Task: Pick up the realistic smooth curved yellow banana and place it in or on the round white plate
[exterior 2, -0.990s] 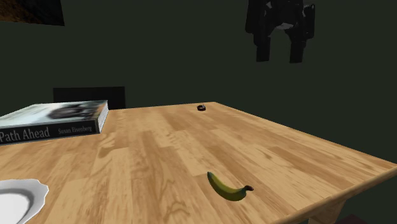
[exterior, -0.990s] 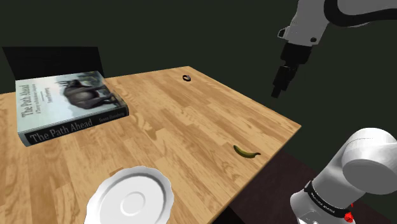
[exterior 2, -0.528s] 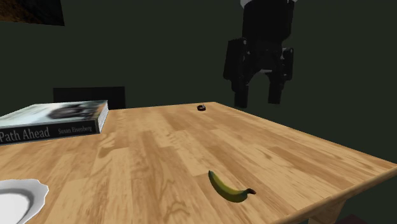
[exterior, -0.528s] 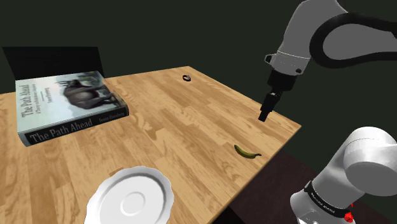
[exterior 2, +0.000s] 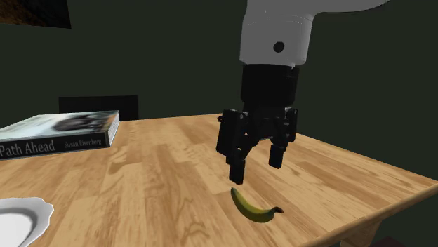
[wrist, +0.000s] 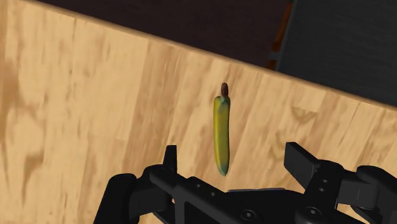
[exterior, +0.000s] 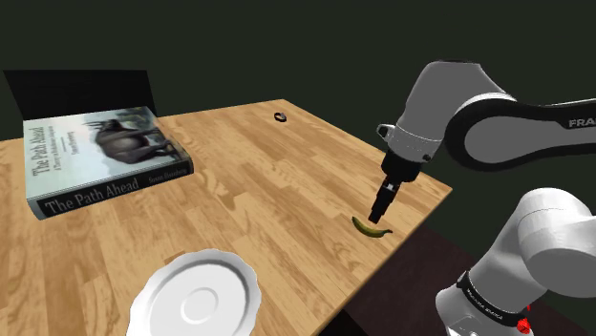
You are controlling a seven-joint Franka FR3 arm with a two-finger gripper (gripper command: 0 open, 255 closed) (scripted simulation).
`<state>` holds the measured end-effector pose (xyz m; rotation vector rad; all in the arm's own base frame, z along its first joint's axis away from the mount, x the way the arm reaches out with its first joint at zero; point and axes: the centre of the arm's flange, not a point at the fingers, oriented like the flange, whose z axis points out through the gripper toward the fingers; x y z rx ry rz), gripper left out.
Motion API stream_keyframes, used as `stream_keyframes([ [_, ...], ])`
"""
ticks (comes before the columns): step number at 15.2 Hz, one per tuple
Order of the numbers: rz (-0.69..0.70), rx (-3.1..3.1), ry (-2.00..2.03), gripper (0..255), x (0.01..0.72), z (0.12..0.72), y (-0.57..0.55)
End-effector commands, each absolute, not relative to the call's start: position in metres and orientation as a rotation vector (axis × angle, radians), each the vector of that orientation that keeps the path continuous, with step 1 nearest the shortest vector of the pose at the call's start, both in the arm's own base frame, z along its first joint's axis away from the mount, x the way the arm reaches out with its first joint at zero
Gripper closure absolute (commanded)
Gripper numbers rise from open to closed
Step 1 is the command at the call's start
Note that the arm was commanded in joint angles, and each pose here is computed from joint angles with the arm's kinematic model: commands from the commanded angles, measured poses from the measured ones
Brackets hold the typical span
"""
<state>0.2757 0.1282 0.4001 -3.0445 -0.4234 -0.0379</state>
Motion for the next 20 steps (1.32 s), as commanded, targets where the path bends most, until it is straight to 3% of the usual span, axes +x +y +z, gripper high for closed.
stream_keyframes([
  [1, -0.049, -3.038, -0.438, 0, 0.274, 0.383, 0.133],
  [8, -0.049, -3.038, -0.438, 0, 0.275, 0.348, 0.136],
  [16, -0.049, -3.038, -0.438, 0, 0.275, 0.348, 0.136],
  [17, -0.049, -3.038, -0.438, 255, 0.275, 0.348, 0.136],
  [20, -0.049, -3.038, -0.438, 255, 0.275, 0.348, 0.136],
])
